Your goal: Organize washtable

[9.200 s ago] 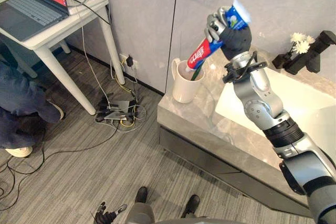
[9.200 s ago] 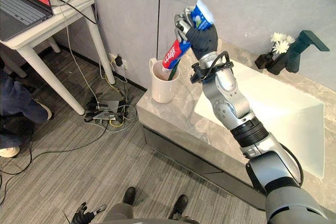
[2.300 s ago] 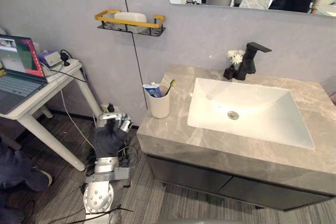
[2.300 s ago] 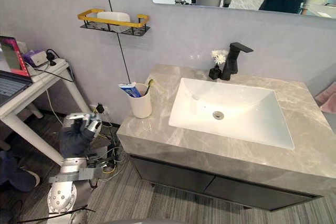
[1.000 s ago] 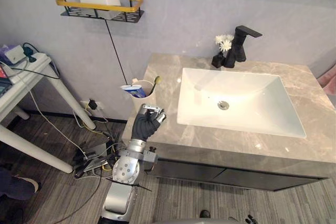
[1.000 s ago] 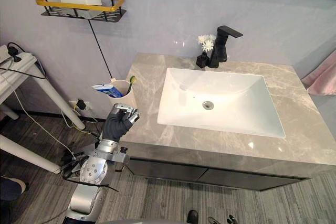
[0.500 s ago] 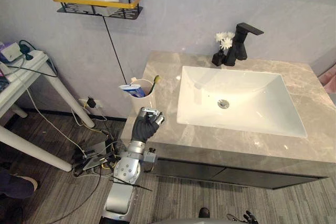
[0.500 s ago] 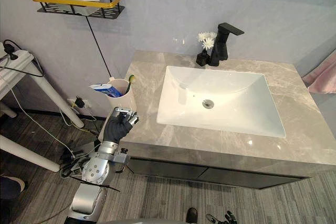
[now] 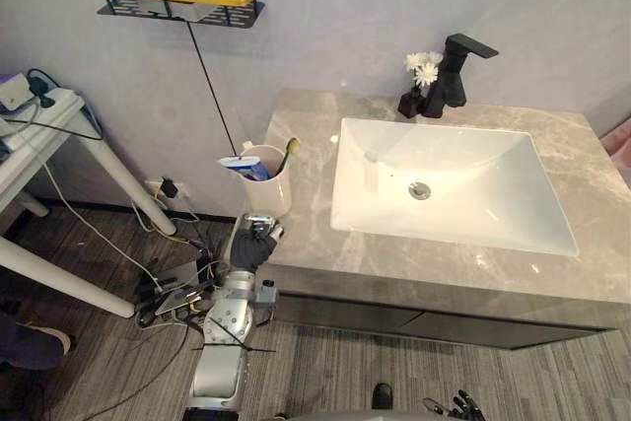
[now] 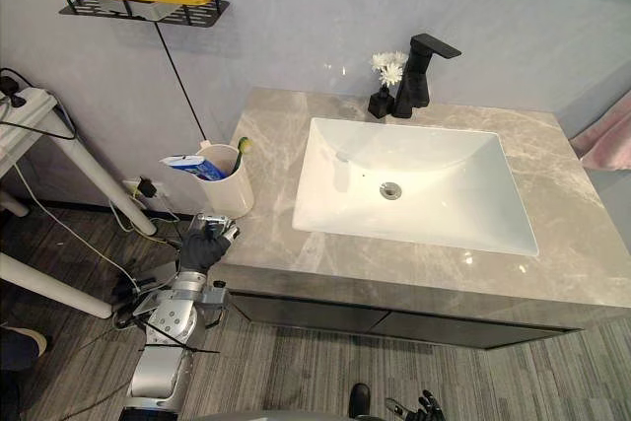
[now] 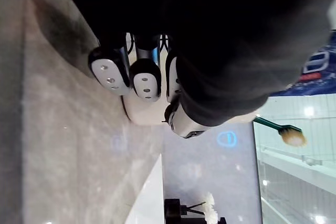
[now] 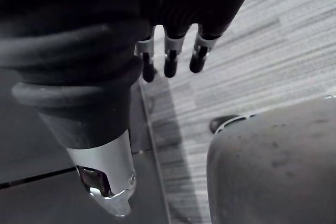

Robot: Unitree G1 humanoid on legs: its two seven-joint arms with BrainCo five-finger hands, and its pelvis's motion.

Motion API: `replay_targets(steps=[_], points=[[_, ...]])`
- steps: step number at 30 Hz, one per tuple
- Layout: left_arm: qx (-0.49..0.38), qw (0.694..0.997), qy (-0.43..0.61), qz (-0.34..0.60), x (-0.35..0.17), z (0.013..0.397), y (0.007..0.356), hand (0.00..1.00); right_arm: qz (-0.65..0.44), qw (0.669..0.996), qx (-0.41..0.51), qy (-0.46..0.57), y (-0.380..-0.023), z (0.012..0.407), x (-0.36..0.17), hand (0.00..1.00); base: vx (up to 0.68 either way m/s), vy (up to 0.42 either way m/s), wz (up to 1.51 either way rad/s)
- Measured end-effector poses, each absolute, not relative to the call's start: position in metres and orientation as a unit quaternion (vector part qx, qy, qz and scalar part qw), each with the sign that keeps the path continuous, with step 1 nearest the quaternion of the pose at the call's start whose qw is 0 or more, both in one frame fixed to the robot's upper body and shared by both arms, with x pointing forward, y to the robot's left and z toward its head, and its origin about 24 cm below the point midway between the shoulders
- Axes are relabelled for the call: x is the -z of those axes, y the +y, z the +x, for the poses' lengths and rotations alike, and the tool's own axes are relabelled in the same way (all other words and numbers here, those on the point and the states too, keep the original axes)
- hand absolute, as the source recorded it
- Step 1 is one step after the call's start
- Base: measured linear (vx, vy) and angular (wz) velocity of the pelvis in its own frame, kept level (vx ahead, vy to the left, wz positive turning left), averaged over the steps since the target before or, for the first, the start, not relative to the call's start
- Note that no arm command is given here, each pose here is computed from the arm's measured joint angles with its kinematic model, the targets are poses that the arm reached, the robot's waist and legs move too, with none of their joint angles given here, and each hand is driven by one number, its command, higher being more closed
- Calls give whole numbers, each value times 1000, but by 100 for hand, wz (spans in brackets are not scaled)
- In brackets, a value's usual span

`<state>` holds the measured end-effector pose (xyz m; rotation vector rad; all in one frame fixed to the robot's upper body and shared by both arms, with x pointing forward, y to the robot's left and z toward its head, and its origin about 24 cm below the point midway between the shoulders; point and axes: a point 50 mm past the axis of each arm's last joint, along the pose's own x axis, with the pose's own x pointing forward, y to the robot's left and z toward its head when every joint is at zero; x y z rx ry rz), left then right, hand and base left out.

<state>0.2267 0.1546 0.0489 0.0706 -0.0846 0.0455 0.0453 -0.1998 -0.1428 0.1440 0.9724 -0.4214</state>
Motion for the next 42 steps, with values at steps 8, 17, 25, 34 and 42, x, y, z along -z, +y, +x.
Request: replay_targets(steps=[8, 17, 25, 34, 42], points=[[-30, 998, -38, 35, -47, 228, 156, 100, 75, 863, 198, 459, -199, 45, 142, 0, -7, -3, -2], [-23, 998, -47, 35, -52, 236, 153, 100, 77, 864, 199, 457, -199, 44, 141, 0, -3, -7, 0], [-13, 998, -54, 38, -56, 244, 150, 100, 82, 864, 201, 454, -199, 44, 140, 0, -1, -1, -2], [-11, 997, -42, 65, -52, 253, 160, 100, 76, 870, 182, 452, -200, 46, 139, 0, -31, -19, -4], [-27, 994, -38, 96, -52, 263, 178, 100, 73, 875, 173, 447, -198, 49, 137, 0, -19, -16, -6]])
